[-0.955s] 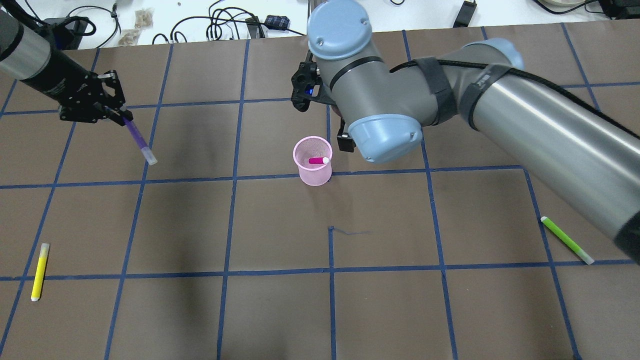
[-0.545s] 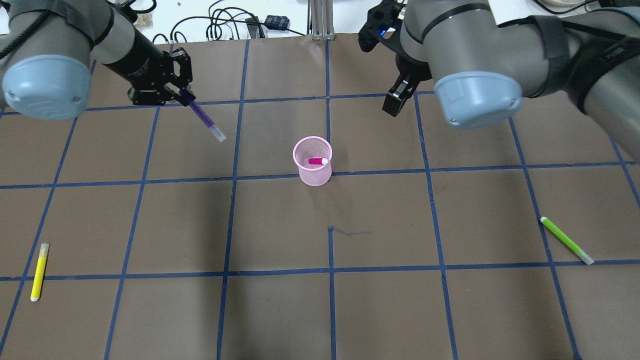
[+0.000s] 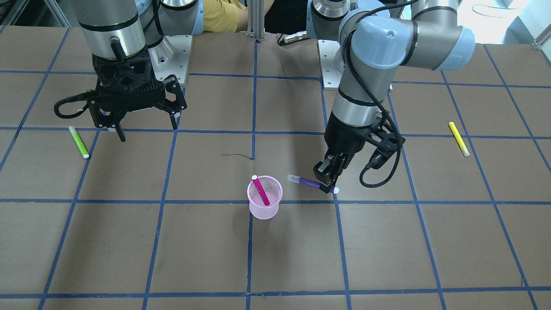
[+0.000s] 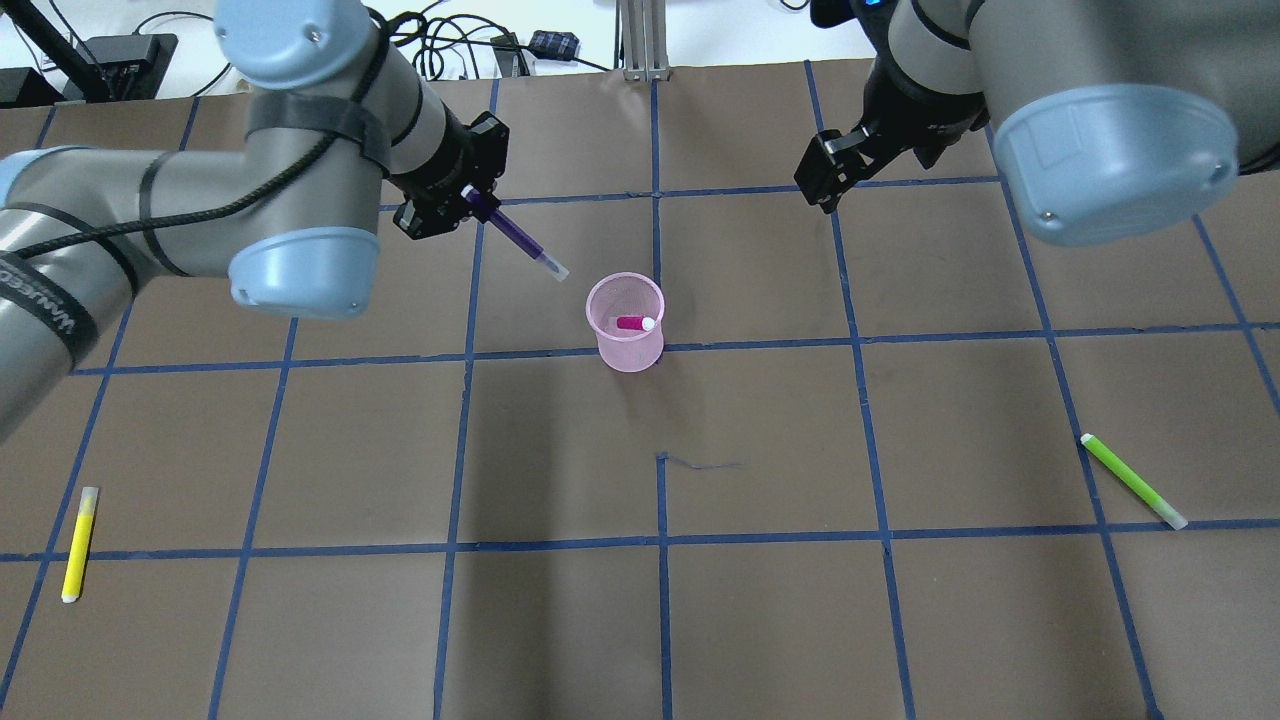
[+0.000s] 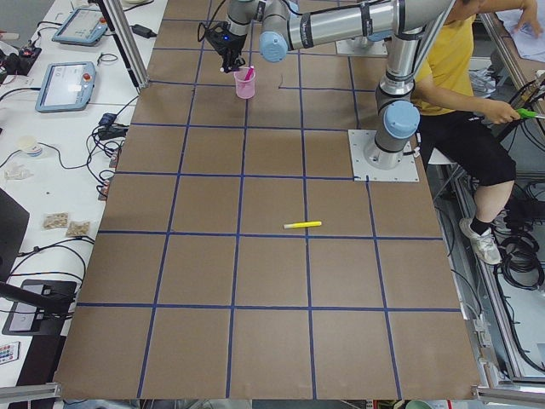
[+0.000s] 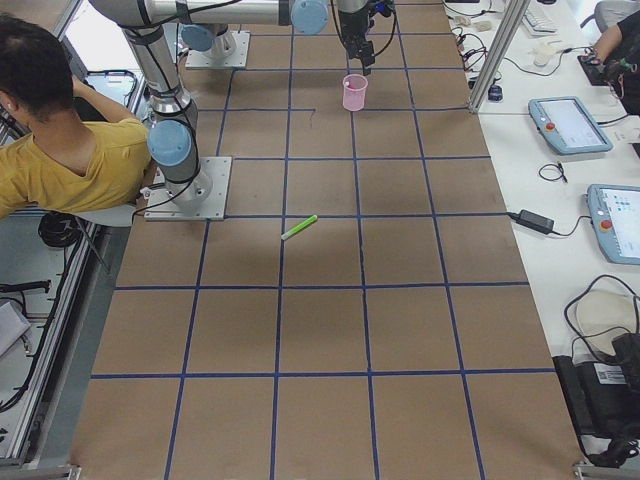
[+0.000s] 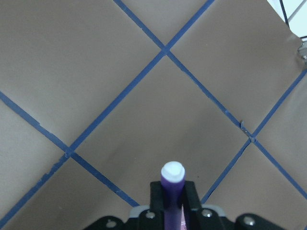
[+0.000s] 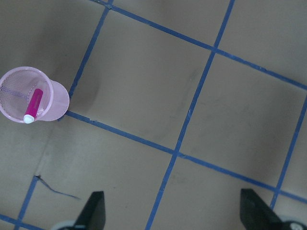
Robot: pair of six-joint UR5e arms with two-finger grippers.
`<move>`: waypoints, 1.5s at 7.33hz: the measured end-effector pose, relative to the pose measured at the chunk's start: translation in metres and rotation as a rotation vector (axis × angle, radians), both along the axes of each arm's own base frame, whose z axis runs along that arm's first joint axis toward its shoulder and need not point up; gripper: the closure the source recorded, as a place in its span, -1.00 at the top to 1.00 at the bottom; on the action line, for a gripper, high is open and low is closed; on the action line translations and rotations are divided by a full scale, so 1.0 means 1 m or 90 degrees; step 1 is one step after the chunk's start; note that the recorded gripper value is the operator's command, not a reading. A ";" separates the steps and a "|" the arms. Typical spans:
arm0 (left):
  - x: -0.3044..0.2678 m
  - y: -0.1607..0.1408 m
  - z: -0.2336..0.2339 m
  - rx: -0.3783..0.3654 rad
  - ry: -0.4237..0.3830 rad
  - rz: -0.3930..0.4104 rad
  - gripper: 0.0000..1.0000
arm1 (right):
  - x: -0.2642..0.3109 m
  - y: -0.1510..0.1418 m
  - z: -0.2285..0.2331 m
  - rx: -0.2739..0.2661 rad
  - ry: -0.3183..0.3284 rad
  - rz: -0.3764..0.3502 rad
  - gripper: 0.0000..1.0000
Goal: Insert purple and pink pens into pink cup
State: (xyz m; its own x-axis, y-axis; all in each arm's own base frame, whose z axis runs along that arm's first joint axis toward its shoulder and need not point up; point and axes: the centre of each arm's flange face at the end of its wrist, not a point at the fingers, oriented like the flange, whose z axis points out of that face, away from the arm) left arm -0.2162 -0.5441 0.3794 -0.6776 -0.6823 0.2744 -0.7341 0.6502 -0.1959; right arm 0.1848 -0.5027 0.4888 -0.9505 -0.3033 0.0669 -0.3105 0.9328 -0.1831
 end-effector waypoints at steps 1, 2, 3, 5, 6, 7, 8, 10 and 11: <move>-0.020 0.012 -0.008 -0.012 -0.030 0.009 -1.00 | 0.000 0.003 0.010 0.023 -0.010 -0.062 1.00; -0.034 0.021 -0.012 -0.018 -0.049 0.018 -1.00 | 0.000 0.005 0.017 0.042 -0.014 -0.095 1.00; -0.043 0.025 -0.018 -0.020 -0.064 0.032 -1.00 | -0.001 0.005 0.020 0.048 -0.016 -0.110 1.00; -0.056 0.025 -0.036 -0.025 -0.089 0.054 -1.00 | -0.002 0.006 0.025 0.039 -0.019 -0.135 1.00; -0.060 0.021 -0.047 -0.028 -0.091 0.058 -1.00 | -0.002 0.006 0.026 0.031 -0.021 -0.162 1.00; -0.064 0.017 -0.054 -0.036 -0.087 0.062 -1.00 | -0.003 0.004 0.026 0.028 -0.023 -0.178 1.00; -0.067 0.014 -0.057 -0.042 -0.083 0.064 -1.00 | -0.003 0.004 0.024 0.029 -0.023 -0.180 1.00; -0.071 0.015 -0.063 -0.042 -0.083 0.063 -1.00 | -0.003 0.003 0.022 0.033 -0.022 -0.178 1.00; -0.075 0.018 -0.064 -0.042 -0.084 0.058 -1.00 | -0.003 0.002 0.021 0.035 -0.024 -0.177 1.00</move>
